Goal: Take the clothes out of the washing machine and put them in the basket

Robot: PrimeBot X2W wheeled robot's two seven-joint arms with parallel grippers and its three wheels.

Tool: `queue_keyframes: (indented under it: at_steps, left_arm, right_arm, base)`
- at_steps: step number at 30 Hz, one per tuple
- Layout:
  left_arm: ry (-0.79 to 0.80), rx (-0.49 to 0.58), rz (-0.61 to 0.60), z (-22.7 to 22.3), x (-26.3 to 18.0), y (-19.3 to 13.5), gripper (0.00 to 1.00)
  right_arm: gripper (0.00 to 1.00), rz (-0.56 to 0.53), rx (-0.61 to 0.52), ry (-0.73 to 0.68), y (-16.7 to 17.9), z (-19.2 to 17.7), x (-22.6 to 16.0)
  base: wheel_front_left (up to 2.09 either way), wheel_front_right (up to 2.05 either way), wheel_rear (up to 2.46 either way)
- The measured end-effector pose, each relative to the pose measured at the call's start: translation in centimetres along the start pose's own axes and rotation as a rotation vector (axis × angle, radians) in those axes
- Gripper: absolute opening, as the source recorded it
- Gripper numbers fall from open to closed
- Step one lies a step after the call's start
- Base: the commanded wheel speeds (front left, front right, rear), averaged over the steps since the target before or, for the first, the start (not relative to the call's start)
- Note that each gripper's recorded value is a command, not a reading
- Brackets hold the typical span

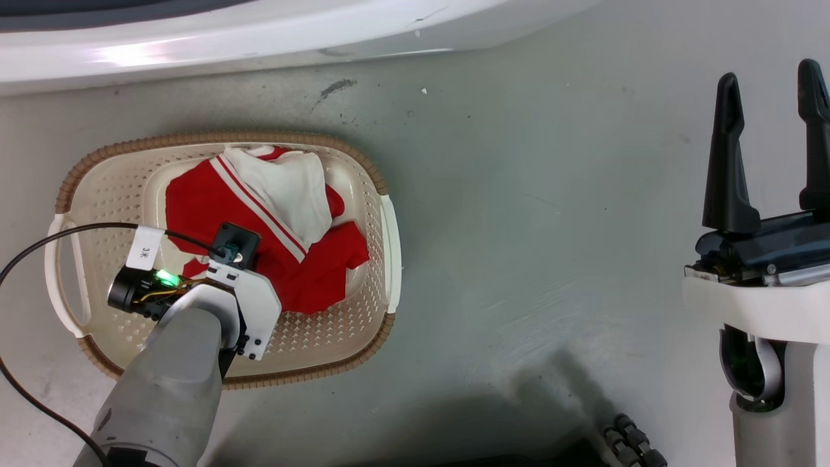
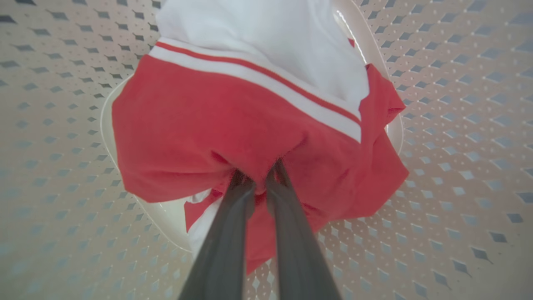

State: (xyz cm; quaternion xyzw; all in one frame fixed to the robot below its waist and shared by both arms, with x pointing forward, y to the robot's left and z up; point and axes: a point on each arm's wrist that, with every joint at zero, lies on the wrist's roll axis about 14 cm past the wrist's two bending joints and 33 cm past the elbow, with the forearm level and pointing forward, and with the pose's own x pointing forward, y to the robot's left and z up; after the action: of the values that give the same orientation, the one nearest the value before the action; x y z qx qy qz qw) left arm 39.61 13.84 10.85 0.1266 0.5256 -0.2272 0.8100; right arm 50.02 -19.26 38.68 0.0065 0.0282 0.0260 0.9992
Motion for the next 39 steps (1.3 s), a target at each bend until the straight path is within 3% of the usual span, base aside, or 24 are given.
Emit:
queue_keyframes:
  at_steps: [3,4,5,14,17,21,39]
  left_arm:
    - [0.022,0.000,-0.006,-0.7,0.4,-0.1,0.00]
    - [0.026,-0.004,-0.006,-0.7,0.4,-0.1,0.27]
    - [0.021,-0.001,-0.007,-0.6,0.3,-0.1,1.00]
    - [-0.055,-0.023,0.007,0.6,-2.1,-0.6,1.00]
    - [-0.104,-0.113,0.040,1.4,-3.5,-0.4,1.00]
    - [-0.207,-0.112,0.055,4.1,-5.6,-0.4,1.00]
    - [-0.722,-0.241,0.261,11.5,-20.6,0.9,1.00]
  right_arm:
    - [1.00,0.003,0.002,0.010,0.1,-0.7,0.2]
    - [1.00,0.003,0.002,0.012,0.1,-0.7,0.2]
    - [1.00,0.003,0.002,0.011,0.1,-0.6,0.2]
    - [1.00,0.021,0.012,-0.037,0.8,2.0,-0.2]
    - [1.00,0.023,0.011,-0.048,1.0,3.1,-0.9]
    - [1.00,0.024,0.016,-0.060,1.3,4.5,-2.2]
    - [1.00,0.052,0.021,-0.136,3.0,10.4,-9.5]
  base:
    - [0.00,0.00,0.00]
    - [0.00,0.00,0.00]
    - [0.00,0.00,0.00]
    - [0.00,0.00,0.00]
    - [0.00,0.00,0.00]
    - [0.00,0.00,0.00]
    - [0.00,0.00,0.00]
